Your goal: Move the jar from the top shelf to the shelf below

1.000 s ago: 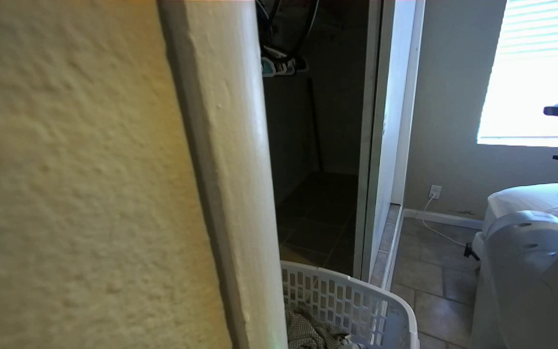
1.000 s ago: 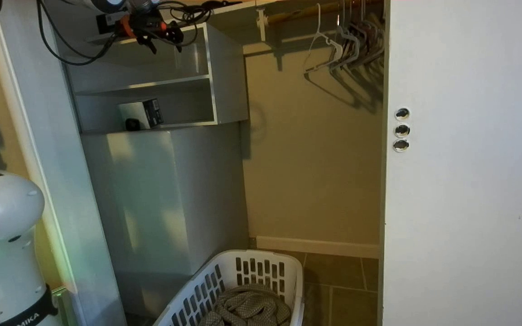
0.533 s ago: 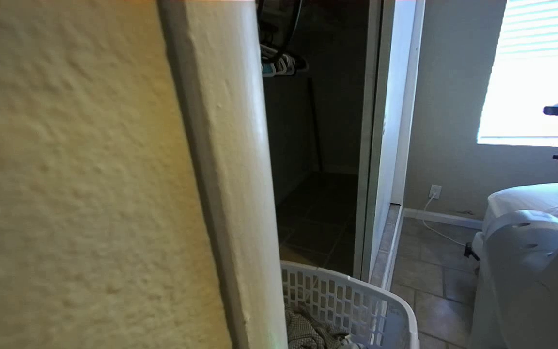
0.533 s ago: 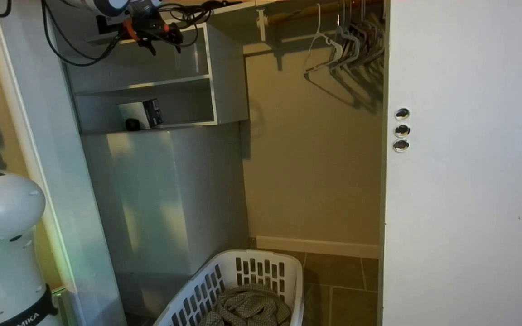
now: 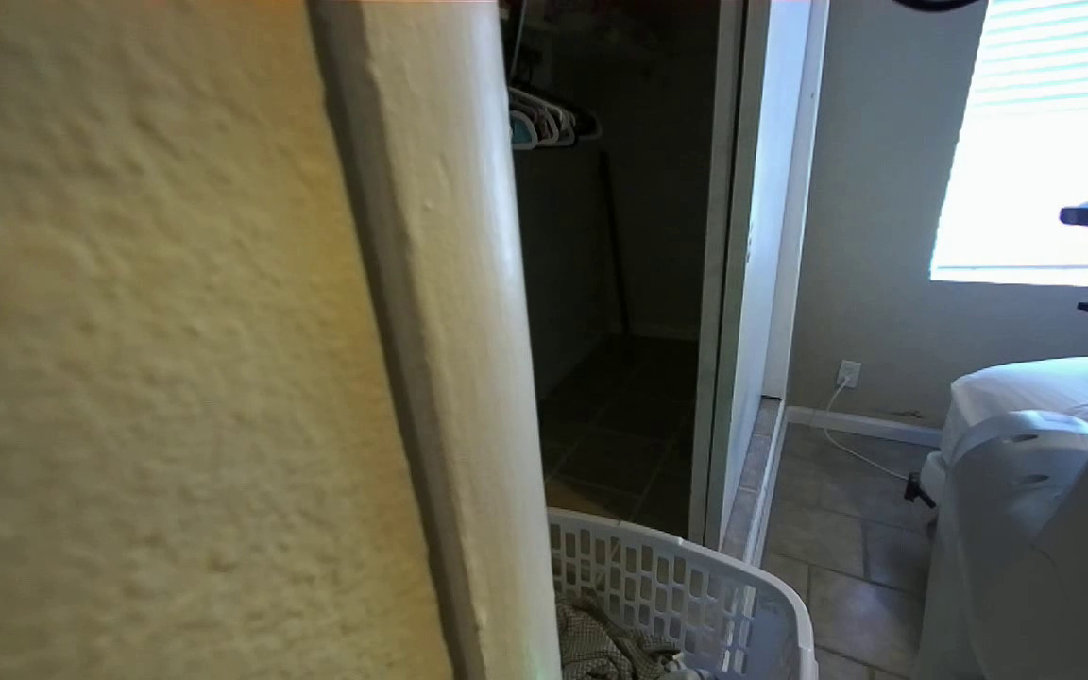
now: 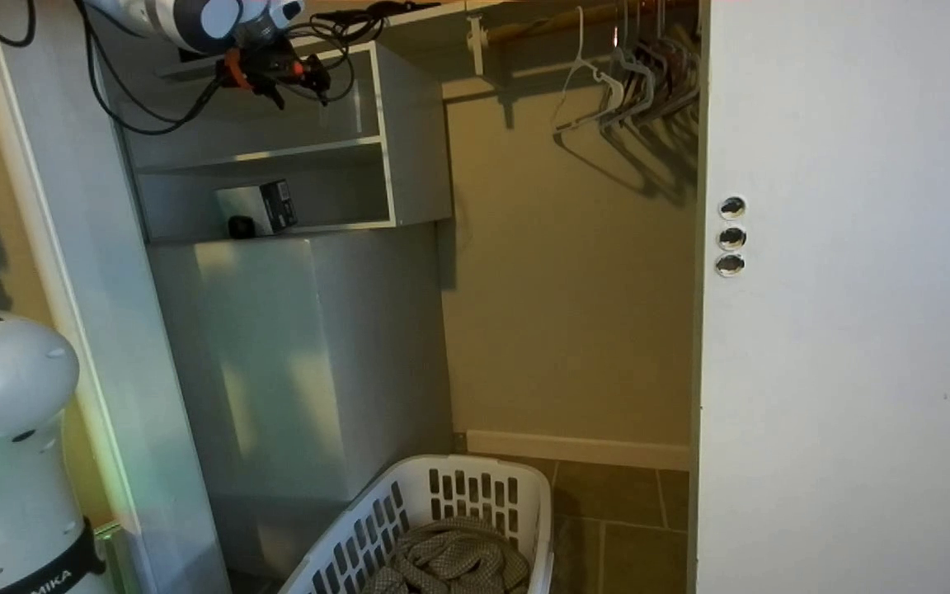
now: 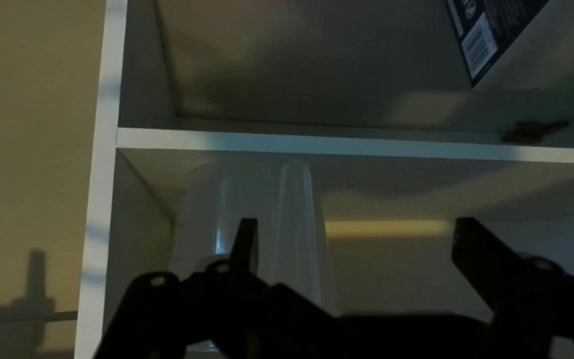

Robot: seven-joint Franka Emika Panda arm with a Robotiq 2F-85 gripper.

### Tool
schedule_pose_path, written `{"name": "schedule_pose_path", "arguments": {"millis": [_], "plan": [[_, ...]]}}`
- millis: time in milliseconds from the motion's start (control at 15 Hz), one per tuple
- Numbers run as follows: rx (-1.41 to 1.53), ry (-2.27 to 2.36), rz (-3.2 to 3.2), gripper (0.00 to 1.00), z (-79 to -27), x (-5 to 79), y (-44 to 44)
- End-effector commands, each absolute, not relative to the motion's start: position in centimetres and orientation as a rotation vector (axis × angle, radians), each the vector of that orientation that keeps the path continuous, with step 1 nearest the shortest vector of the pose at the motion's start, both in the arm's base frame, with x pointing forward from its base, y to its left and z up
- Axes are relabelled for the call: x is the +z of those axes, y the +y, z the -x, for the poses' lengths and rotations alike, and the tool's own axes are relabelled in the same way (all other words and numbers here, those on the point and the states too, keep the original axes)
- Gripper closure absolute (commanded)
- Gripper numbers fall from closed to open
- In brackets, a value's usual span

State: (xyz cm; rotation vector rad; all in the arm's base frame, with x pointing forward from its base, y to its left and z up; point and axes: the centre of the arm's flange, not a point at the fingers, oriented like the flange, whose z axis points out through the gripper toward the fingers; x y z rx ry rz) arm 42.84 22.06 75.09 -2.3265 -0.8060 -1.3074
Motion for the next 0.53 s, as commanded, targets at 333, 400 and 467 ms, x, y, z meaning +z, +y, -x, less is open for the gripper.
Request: {"name": "schedule_pose_path", "arguments": {"millis": [333, 400, 467], "plan": [[-1.466, -0.616, 2.361, 0.08, -46.7, 75.7, 23.0], [-1.466, -0.605, 2.365, 0.23, -46.9, 75.7, 22.9], [-1.465, -0.594, 2.369, 0.32, -47.0, 75.8, 22.8]]}}
